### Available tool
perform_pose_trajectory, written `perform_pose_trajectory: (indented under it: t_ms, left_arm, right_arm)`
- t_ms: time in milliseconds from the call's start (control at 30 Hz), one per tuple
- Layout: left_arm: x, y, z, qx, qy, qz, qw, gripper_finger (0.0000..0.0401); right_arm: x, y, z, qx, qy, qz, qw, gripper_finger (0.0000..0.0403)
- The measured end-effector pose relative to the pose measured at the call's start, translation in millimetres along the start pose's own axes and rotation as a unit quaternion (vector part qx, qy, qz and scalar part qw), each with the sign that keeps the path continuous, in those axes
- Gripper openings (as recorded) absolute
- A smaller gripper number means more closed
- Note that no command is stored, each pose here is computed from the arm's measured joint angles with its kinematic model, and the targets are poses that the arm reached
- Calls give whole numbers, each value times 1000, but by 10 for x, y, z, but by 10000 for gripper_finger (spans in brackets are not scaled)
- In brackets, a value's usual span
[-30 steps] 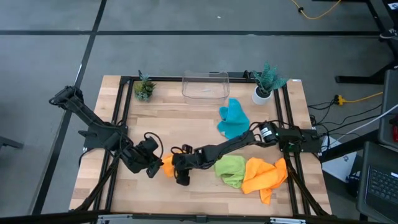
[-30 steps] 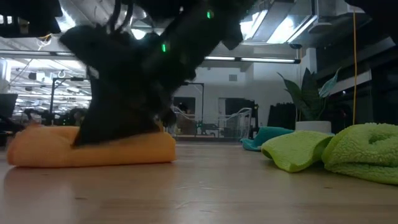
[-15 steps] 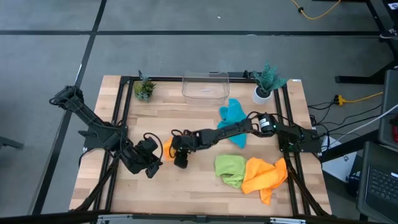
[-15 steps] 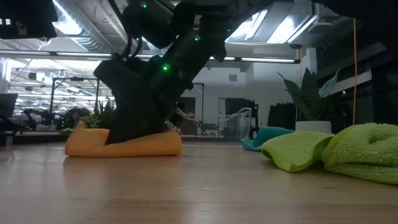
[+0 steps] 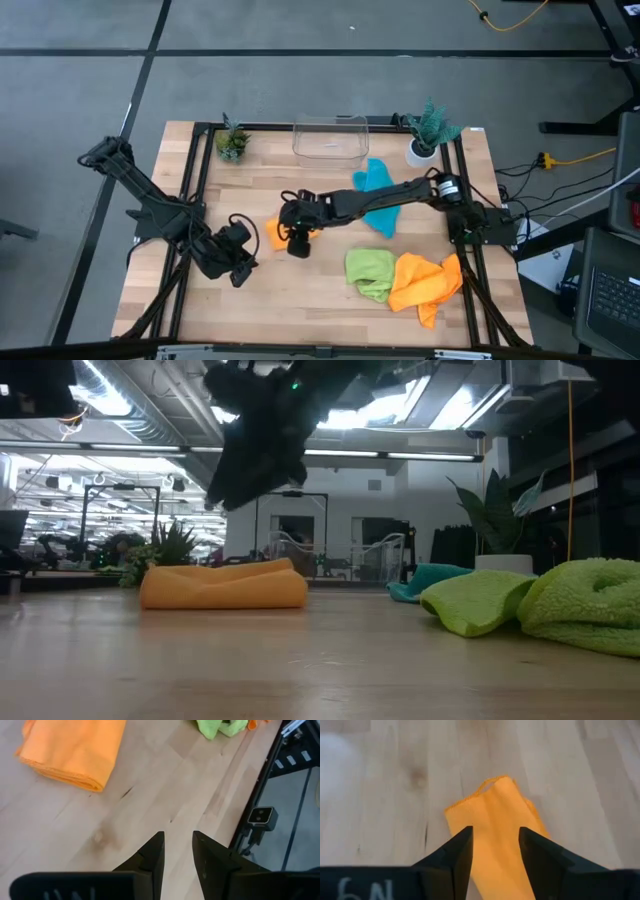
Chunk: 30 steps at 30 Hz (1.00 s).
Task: Fold microfiber towels
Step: Fold the orange towel
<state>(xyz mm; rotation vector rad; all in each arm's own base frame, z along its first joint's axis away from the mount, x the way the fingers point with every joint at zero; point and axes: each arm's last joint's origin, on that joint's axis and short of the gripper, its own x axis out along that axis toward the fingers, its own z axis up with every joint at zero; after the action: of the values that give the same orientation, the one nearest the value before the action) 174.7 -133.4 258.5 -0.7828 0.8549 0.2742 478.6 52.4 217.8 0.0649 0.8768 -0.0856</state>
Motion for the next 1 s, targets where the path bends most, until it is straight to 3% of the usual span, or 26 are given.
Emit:
perform_pose_trajectory:
  t_ms: [233, 400, 667, 833, 1000]
  left_arm:
    - [-73, -5, -35, 13, -1, -14, 1000, 92]
    - [-79, -11, -40, 14, -14, -14, 1000, 92]
    - [-78, -15, -29, 16, -31, -14, 999, 92]
    - [-79, -16, -25, 16, -38, -13, 999, 92]
    - [-79, -14, -23, 18, -41, -11, 999, 92]
  right_arm:
    - [-40, -29, -20, 0, 18, 3, 1000, 161]
    - [136, -311, -78, 16, 29, -18, 999, 161]
    - [404, -626, -325, 50, 77, 1, 996, 161]
    - [462, -598, -493, 82, 104, 11, 991, 161]
    - [509, -397, -658, 164, 137, 74, 974, 161]
